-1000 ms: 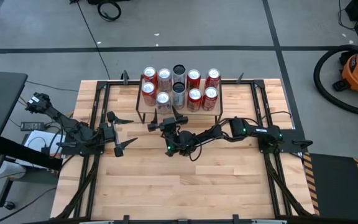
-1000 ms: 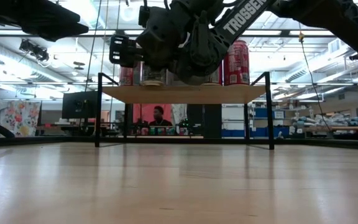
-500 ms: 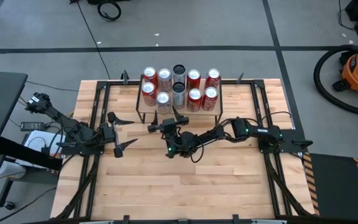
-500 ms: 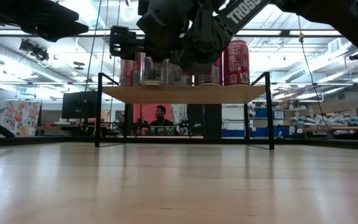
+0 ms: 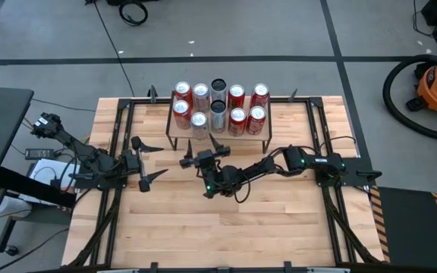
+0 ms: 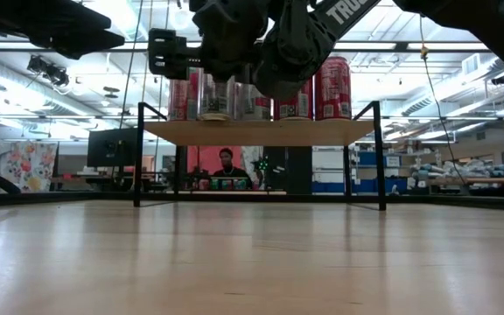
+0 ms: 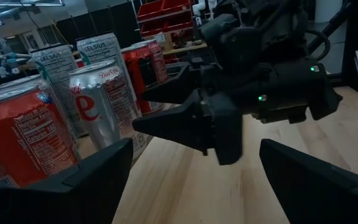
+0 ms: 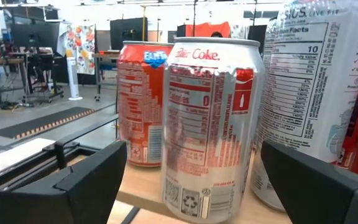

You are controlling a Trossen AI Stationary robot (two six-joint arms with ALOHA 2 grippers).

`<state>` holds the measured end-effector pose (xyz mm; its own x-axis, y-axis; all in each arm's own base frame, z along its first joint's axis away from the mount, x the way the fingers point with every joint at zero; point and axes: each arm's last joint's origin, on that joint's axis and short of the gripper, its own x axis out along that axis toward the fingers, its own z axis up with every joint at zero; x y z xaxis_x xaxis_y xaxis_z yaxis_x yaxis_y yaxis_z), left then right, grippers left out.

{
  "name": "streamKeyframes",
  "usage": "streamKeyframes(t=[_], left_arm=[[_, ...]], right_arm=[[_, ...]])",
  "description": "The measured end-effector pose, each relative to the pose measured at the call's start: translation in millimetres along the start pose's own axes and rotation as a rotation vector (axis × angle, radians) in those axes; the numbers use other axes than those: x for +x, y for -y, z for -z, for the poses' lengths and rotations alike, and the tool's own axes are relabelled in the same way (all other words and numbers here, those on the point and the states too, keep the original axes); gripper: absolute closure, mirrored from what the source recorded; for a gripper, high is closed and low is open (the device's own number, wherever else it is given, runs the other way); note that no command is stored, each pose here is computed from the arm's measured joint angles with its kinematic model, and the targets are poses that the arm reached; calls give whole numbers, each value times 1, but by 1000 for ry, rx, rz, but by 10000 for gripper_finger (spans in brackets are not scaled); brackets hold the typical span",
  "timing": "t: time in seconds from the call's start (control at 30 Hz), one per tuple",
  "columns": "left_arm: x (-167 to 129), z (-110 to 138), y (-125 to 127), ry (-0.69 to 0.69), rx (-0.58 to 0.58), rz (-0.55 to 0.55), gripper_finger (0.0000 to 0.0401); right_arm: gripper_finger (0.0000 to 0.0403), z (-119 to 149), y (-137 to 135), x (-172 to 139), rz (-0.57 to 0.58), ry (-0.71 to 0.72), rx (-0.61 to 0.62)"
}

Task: Place canned beverage on shelf
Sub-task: Put the silver soda can on the shelf

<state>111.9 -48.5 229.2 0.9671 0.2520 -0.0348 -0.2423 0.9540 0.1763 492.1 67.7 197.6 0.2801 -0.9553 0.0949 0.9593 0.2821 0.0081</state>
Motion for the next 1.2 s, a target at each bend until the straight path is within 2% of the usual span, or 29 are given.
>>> streamKeyframes(t=[0.13,0.43,0.63,0.93,1.2], left_arm=[[0,0,0,0,1,0,39],[0,0,0,0,7,0,39],[0,0,0,0,7,0,39],[0,0,0,0,6,-1,39],[0,0,0,0,5,-1,39]], right_arm=[[41,-1,-1,-6,-12,0,-31],[155,-1,-1,-7,-14,0,-34],[209,-1,-1,-7,-15,1,-33],[253,-1,-1,-7,-16,1,-30],[262,1,0,2,0,2,-24]])
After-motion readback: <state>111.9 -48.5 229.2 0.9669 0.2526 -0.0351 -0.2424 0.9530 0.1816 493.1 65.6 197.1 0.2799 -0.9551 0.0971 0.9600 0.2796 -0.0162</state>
